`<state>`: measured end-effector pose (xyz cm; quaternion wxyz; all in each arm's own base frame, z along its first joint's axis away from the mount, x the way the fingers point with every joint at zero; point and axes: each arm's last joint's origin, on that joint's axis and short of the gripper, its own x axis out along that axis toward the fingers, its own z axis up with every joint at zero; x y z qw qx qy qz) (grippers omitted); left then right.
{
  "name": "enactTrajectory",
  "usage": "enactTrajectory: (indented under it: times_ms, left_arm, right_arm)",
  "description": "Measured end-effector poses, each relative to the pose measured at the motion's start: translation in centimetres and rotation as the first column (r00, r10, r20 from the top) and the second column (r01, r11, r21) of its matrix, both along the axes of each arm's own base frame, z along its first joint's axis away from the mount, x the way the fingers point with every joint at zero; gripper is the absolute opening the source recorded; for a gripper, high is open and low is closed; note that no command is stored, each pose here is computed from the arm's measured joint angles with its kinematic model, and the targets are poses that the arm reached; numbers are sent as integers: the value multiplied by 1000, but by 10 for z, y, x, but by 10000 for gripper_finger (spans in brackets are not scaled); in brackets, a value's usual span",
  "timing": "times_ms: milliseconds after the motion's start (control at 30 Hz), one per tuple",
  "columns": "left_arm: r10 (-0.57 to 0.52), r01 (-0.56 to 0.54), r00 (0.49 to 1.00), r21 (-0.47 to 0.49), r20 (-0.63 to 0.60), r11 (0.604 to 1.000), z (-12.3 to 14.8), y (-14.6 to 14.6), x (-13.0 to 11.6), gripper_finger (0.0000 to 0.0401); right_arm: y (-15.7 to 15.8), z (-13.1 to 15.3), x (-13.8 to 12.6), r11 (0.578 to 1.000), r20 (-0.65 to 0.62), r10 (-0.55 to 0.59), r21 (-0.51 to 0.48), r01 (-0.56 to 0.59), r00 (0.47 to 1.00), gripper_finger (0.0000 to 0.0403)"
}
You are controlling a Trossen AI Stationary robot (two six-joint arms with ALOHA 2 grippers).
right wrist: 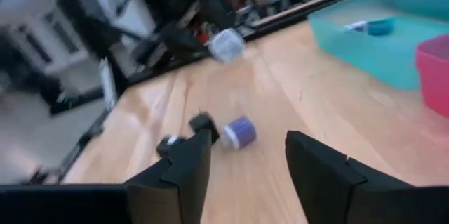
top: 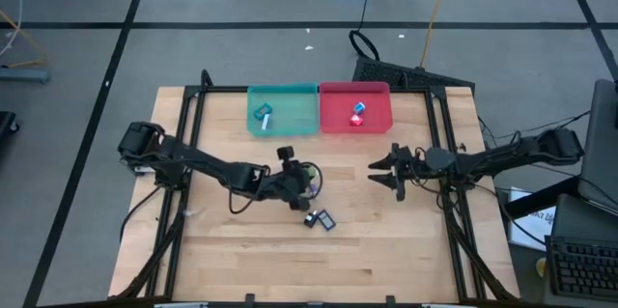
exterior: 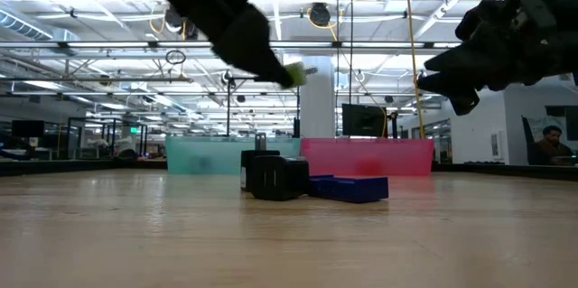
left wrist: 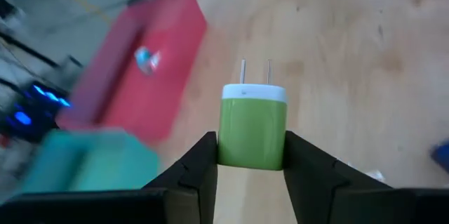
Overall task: Sort charging adapters and watches
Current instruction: Put the green charging adapter in the red bin
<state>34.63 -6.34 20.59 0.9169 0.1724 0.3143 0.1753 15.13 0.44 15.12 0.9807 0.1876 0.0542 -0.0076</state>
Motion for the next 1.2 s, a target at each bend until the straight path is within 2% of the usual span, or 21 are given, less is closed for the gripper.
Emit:
enactTrajectory:
  times_ms: [167,300,500,667,1000,1200]
  left_arm:
    - [-42,44,999,151,-18,988,15,-4,24,128]
    - [-84,97,995,244,-63,965,19,-9,42,128]
    - [-96,134,988,345,-125,929,15,-12,61,128]
    - [-84,132,986,374,-141,918,13,-13,65,128]
    - [-73,124,987,381,-144,916,13,-10,66,129]
    - [-59,115,986,379,-155,918,12,-7,65,129]
  right_arm:
    - [-4,-2,6,982,21,-147,119,144,989,222]
    - [-6,-6,10,964,4,-165,214,160,986,253]
    - [-5,5,32,950,8,-169,269,161,986,285]
    - [-4,15,51,954,65,-141,274,118,988,289]
    - [0,15,87,958,62,-38,286,19,997,283]
    - [1,13,104,958,52,-29,286,13,998,275]
